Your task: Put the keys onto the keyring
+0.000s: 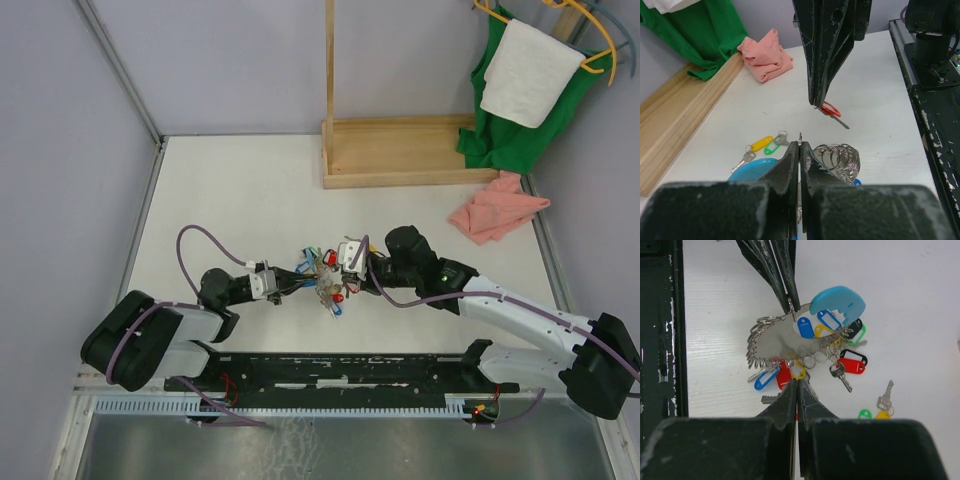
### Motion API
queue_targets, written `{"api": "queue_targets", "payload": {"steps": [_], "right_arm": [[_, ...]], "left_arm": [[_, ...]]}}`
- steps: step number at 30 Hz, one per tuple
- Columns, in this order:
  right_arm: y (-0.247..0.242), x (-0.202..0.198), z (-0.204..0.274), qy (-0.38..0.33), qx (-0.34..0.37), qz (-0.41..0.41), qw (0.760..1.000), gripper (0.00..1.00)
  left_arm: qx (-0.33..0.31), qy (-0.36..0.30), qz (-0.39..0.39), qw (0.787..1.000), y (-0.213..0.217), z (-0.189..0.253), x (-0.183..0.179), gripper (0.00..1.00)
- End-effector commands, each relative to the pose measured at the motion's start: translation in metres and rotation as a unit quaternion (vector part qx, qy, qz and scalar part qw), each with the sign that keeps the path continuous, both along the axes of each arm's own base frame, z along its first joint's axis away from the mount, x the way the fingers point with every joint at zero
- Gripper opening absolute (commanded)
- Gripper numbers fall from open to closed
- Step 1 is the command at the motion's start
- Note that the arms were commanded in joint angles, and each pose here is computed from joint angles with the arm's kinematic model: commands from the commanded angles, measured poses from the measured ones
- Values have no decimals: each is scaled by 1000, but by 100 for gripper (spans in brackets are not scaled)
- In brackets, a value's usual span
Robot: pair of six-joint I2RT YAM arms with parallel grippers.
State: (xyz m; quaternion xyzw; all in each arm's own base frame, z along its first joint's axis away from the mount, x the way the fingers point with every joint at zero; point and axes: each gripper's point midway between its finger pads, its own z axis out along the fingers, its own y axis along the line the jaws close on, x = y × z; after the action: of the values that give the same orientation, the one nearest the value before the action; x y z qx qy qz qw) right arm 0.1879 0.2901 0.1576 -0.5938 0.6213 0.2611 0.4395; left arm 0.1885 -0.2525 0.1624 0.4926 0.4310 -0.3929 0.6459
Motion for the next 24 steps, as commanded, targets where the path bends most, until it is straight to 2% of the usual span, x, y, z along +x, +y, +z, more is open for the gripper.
{"api": "queue_targets", "payload": {"steps": [1, 4, 10, 19, 21, 24], "right_arm": [[20, -1, 33, -82, 46, 74, 993, 1], [25, -1, 34, -89, 51, 87, 991, 1], [35, -2, 38, -100, 67, 113, 986, 1], [41, 3, 43, -115, 95, 103, 983, 1], [33, 8, 34, -88, 79, 67, 991, 1], [19, 9, 17, -6, 52, -9, 999, 1]], "left_arm": [[-35, -93, -34, 994, -4, 37, -8, 3], [-45, -78, -35, 995, -4, 43, -9, 3], [-38, -104, -31, 993, -2, 46, -12, 3], [-43, -117, -37, 991, -1, 47, -15, 3], [-44, -111, -13, 993, 1, 44, -8, 3], [-44, -102, 17, 994, 6, 38, -2, 3]]}}
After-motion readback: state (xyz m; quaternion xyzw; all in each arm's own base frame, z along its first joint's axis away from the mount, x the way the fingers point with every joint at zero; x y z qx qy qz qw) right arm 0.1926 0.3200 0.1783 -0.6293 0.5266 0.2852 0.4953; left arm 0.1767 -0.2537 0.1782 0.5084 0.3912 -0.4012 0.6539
